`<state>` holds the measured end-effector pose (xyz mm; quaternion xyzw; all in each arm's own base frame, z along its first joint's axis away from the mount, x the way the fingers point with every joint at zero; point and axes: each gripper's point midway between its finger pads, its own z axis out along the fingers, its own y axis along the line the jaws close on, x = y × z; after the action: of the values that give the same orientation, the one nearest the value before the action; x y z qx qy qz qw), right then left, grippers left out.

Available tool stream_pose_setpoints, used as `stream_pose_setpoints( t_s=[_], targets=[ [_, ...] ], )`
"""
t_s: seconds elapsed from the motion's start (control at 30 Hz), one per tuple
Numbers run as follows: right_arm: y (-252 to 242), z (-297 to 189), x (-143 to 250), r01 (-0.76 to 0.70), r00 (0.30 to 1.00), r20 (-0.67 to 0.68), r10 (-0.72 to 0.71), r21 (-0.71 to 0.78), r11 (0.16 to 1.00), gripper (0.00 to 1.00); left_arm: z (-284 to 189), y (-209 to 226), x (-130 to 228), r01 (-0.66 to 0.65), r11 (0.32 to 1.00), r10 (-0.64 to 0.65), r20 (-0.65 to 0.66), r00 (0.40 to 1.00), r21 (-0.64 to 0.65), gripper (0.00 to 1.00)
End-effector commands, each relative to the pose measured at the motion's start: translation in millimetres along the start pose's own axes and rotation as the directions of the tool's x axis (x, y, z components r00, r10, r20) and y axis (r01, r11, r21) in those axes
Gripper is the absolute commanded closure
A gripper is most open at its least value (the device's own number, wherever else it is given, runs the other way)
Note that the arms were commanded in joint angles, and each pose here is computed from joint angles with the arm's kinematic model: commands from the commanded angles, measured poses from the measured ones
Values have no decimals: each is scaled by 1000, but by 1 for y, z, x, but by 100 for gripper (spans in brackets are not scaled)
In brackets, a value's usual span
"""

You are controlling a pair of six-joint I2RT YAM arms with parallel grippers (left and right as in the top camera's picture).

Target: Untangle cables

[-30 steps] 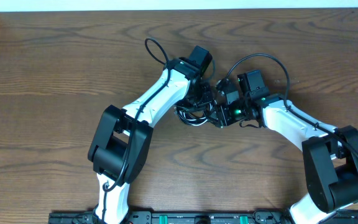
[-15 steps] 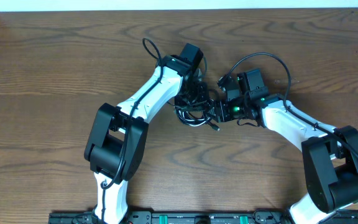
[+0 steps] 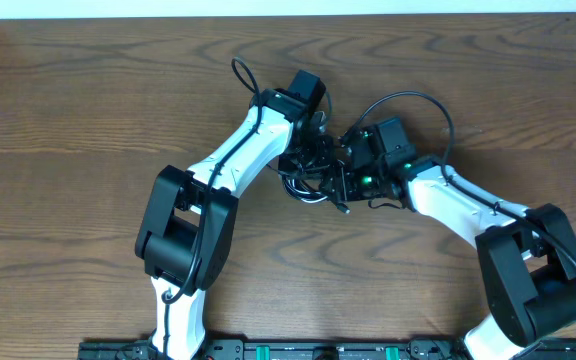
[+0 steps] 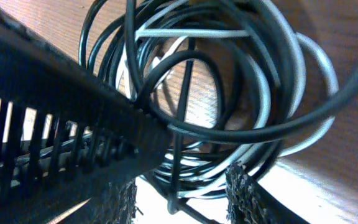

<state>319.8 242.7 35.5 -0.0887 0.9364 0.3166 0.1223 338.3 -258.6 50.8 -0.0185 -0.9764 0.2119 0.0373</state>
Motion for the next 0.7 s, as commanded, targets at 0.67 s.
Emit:
stream_pose_setpoints(
  t_s=[0.67],
  targets=[
    [-44,9,4,-285,959,51,280,200,938,76,1,48,-1,-48,968,53,15,998,-245,93]
  ],
)
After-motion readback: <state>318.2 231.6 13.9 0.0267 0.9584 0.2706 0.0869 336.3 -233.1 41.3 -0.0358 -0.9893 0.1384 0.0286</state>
